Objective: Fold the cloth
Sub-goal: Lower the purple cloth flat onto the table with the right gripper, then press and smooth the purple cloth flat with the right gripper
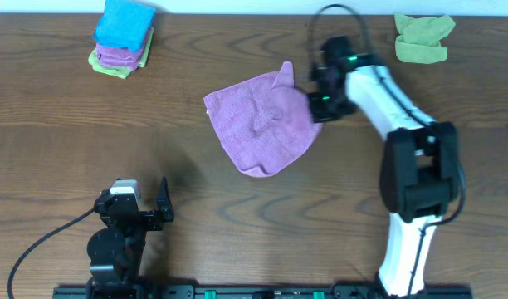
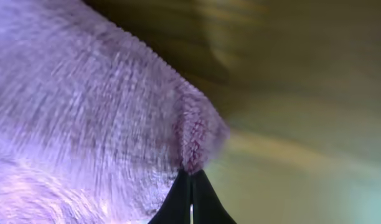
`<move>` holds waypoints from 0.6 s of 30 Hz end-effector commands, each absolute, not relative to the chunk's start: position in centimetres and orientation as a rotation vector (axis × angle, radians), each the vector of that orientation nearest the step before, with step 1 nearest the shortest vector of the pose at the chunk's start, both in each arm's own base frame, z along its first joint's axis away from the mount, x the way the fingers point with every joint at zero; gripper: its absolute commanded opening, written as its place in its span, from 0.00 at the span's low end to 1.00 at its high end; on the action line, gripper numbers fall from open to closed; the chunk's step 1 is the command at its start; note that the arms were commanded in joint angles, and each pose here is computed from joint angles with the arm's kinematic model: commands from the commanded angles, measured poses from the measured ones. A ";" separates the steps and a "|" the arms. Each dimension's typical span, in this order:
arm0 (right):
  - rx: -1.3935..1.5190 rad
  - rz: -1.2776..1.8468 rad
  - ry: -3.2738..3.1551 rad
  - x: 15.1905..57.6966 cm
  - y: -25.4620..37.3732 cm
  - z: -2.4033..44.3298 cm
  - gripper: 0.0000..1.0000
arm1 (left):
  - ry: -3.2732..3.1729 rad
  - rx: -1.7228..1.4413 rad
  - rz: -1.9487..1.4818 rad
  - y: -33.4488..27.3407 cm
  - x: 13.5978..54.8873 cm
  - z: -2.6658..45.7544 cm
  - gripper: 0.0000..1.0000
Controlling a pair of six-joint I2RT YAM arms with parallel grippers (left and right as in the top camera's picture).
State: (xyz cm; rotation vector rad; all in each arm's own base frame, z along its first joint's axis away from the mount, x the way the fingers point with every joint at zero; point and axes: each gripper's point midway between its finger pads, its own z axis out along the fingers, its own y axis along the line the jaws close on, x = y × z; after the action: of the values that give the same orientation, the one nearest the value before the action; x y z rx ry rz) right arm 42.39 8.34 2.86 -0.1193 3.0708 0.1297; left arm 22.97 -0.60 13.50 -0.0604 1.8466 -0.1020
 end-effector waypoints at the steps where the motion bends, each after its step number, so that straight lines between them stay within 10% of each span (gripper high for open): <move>1: 0.245 -0.012 3.061 42.2 3.8 5.0 0.01 | 1.873 -0.053 -0.084 -0.5 22.9 12.3 0.95; 2: 0.263 -0.025 3.086 41.5 3.3 5.0 0.02 | 1.873 -0.054 -0.084 -0.5 22.9 12.3 0.95; 4: 0.278 -0.040 3.112 40.9 2.8 4.9 0.54 | 1.873 -0.054 -0.084 -0.5 22.9 12.3 0.95; 18: 0.031 0.070 3.137 39.7 6.6 6.3 0.48 | 1.873 -0.054 -0.084 -0.5 22.9 12.3 0.95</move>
State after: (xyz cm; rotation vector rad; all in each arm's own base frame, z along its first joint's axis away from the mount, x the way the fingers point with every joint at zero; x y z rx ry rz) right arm 39.28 4.39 3.61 0.1777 3.1963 -0.0132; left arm 22.97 -0.60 13.50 -0.0604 1.8466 -0.1020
